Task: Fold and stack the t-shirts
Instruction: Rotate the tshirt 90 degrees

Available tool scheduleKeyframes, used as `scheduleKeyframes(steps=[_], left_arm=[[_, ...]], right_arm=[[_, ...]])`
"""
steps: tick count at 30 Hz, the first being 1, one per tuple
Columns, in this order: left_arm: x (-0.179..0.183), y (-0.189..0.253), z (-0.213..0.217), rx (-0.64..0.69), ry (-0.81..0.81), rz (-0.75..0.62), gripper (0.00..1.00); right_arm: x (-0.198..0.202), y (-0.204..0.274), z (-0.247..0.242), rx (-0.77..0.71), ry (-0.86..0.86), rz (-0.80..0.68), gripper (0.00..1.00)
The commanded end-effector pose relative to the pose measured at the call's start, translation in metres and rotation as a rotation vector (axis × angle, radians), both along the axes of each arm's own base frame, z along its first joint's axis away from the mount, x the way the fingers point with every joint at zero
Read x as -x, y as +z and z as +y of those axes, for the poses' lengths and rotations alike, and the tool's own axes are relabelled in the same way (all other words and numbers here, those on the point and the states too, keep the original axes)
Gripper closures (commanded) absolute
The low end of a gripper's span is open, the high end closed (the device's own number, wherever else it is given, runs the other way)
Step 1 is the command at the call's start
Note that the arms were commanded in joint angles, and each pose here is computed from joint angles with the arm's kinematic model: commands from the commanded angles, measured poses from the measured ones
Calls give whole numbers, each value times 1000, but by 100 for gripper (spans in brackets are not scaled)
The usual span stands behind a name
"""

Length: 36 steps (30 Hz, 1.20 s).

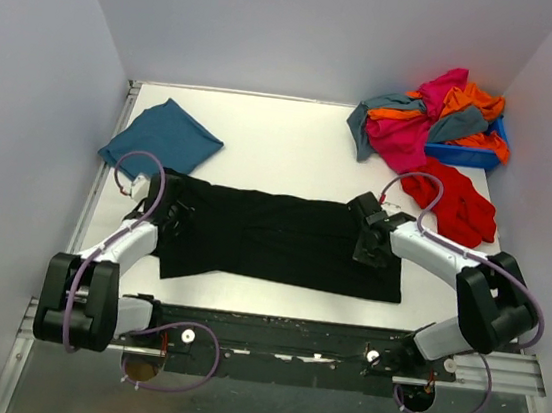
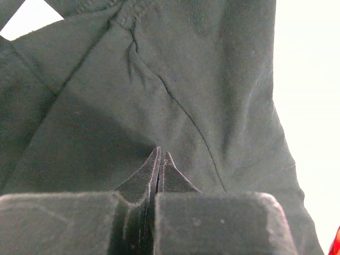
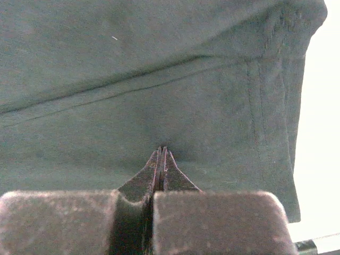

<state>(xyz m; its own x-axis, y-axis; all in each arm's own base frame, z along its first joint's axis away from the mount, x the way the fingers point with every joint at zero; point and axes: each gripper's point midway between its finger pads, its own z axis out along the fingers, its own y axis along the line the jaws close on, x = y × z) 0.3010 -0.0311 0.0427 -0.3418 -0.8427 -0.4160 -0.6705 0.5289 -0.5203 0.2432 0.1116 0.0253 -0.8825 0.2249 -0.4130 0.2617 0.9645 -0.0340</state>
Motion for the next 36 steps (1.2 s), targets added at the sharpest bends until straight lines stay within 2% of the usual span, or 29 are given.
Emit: scheduleKeyframes(steps=[1, 7, 14, 22, 25, 28, 29, 33, 36], left_arm=[[-9, -13, -10, 15, 22, 5, 100], [-11, -31, -29, -2, -12, 69, 100], [-22, -37, -70, -22, -134, 115, 100], [-40, -64, -169, 16, -367, 182, 100], [-59, -65, -201, -10, -434, 177, 100], [-90, -62, -221, -63, -491, 174, 100], [-110, -50, -232, -76, -511, 138, 100], [-155, -49, -235, -216, -565, 168, 100], [-191, -48, -245, -231, -635, 164, 100]], right_arm=[[24, -15, -8, 15, -122, 120, 99], [65, -36, -6, -32, -243, 255, 99], [95, -33, 4, -46, -173, 277, 99], [131, -28, 40, 19, -30, 359, 99], [140, -28, 58, -28, 11, 363, 99], [144, -29, 79, -113, 62, 349, 99], [143, -29, 85, -142, 76, 343, 99], [132, -26, 113, -221, 144, 321, 99], [132, -18, 136, -268, 212, 335, 99]])
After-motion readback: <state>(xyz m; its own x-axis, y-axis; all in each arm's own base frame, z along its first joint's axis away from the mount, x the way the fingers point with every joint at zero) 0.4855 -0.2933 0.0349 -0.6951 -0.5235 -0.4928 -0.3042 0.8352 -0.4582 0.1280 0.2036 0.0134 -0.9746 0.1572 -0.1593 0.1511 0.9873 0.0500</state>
